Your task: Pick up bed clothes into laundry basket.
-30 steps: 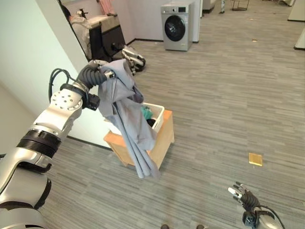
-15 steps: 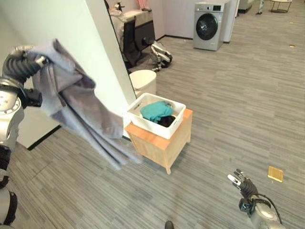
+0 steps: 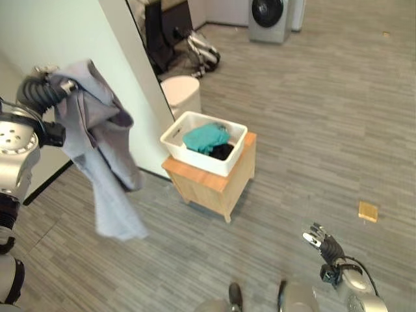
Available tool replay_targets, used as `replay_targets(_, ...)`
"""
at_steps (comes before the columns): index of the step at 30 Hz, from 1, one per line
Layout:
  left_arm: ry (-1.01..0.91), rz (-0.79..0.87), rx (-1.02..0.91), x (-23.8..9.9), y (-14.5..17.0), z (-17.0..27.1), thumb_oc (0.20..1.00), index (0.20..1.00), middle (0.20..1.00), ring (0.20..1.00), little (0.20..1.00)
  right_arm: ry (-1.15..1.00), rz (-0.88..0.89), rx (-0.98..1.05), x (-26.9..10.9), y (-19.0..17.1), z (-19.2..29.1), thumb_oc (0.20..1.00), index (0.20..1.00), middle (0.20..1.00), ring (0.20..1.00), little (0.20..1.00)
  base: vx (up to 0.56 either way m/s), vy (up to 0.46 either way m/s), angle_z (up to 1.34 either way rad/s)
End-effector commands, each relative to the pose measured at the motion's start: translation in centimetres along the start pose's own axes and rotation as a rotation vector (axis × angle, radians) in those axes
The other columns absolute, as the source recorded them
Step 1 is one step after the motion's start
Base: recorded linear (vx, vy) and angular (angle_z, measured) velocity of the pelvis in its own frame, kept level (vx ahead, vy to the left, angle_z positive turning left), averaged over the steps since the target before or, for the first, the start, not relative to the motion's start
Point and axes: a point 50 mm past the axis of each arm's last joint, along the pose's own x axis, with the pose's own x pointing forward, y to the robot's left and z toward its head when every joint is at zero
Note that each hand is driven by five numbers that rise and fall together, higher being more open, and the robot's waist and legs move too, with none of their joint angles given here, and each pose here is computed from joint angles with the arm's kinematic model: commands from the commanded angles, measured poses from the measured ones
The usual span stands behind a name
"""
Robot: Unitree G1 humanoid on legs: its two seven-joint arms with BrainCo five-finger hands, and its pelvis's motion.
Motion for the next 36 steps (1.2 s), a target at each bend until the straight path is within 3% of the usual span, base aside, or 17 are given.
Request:
replay_targets(1, -0.129, 0.149, -0.024, 0.0, 3.7, 2.9, 0.200, 0.200, 0.200, 0.200, 0.200, -0.110, 0.022, 0.002, -0.1, 0.0, 1.9, 1.000, 1.000, 1.000, 1.000, 1.000, 0.31, -0.064, -0.02)
replay_targets(5, -0.134, 0.185, -0.035, -0.3, 4.3, 2.7, 0.200, 0.200, 0.200, 0.200, 0.200, -0.090, -0.036, -0.016, -0.8, -1.6, 1.3, 1.000, 1.000, 1.000, 1.000, 1.000, 0.38, -0.101, 0.29)
replay_targets(13, -0.146, 0.120, -0.153, -0.3, 1.2, 1.6, 0.200, 0.200, 0.200, 0.200, 0.200, -0.112, -0.094, 0.047, -1.3, -3.6, 1.7, 1.000, 1.000, 1.000, 1.000, 1.000, 0.25, -0.124, 0.73)
replay_targets(20, -0.153, 0.124, -0.222, 1.1, 0.7, 2.7, 0.200, 0.200, 0.200, 0.200, 0.200, -0.127, -0.145, 0.048, -1.4, -4.3, 2.3, 1.000, 1.000, 1.000, 1.000, 1.000, 0.22, -0.019, 0.34)
replay_targets(26, -0.121, 0.113, -0.177, 1.4, 1.2, 2.6, 0.200, 0.200, 0.200, 0.200, 0.200, -0.103, -0.109, 0.022, -0.9, -3.5, 2.0, 1.000, 1.000, 1.000, 1.000, 1.000, 0.25, 0.167, -0.37)
replay_targets(36, -0.232, 0.086, -0.054, 2.5, 2.1, 7.1, 0.200, 0.200, 0.200, 0.200, 0.200, -0.051, 0.014, -0.006, -0.5, -0.7, 0.7, 1.000, 1.000, 1.000, 1.000, 1.000, 0.08, 0.125, -0.24)
